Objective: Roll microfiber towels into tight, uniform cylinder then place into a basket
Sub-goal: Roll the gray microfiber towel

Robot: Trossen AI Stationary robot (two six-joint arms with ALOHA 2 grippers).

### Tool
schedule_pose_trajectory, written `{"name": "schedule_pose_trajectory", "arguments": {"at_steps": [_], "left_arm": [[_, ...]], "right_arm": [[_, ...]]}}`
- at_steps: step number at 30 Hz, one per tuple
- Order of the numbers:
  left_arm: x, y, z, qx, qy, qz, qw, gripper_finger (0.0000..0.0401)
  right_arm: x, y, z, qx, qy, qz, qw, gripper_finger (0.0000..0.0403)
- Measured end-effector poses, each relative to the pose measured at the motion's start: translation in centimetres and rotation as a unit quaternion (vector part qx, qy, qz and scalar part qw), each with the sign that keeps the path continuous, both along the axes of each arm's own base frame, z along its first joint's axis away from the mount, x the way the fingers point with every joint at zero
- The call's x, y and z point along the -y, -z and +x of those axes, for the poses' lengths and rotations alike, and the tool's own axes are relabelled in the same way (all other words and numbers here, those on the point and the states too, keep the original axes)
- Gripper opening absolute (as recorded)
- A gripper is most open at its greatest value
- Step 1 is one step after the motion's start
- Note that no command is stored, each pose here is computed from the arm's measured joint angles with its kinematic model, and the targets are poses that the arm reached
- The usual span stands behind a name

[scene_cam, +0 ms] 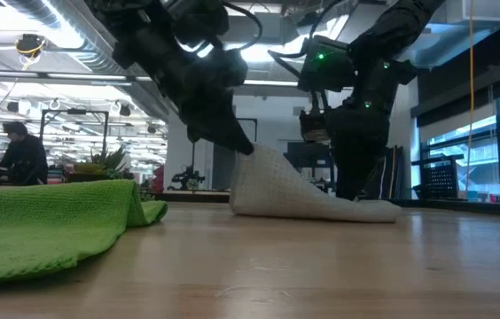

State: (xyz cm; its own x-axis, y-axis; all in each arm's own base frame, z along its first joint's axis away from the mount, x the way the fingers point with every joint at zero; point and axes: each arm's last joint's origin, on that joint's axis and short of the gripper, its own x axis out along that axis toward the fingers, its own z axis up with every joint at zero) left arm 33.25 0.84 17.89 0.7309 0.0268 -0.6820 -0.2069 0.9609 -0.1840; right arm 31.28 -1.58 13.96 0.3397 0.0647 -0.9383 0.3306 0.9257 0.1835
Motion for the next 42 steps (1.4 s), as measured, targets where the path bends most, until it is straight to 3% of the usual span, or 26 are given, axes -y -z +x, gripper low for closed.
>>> {"name": "schedule_pose_trajectory", "arguments": {"at_steps": [19,42], "left_arm": [[-1.6,5.6,1.4,-0.054,-0.041,0.001,0.998,0.0002],[-2.0,5.8,1.3,-0.063,-0.046,0.006,0.997,0.0002]], "right_arm": [[-0.8,-0.2,0.2,0.012,-0.013,-0.001,1.000,0.0008],[-0.8,-0.2,0.3,0.012,0.002,0.016,1.000,0.0052]]}}
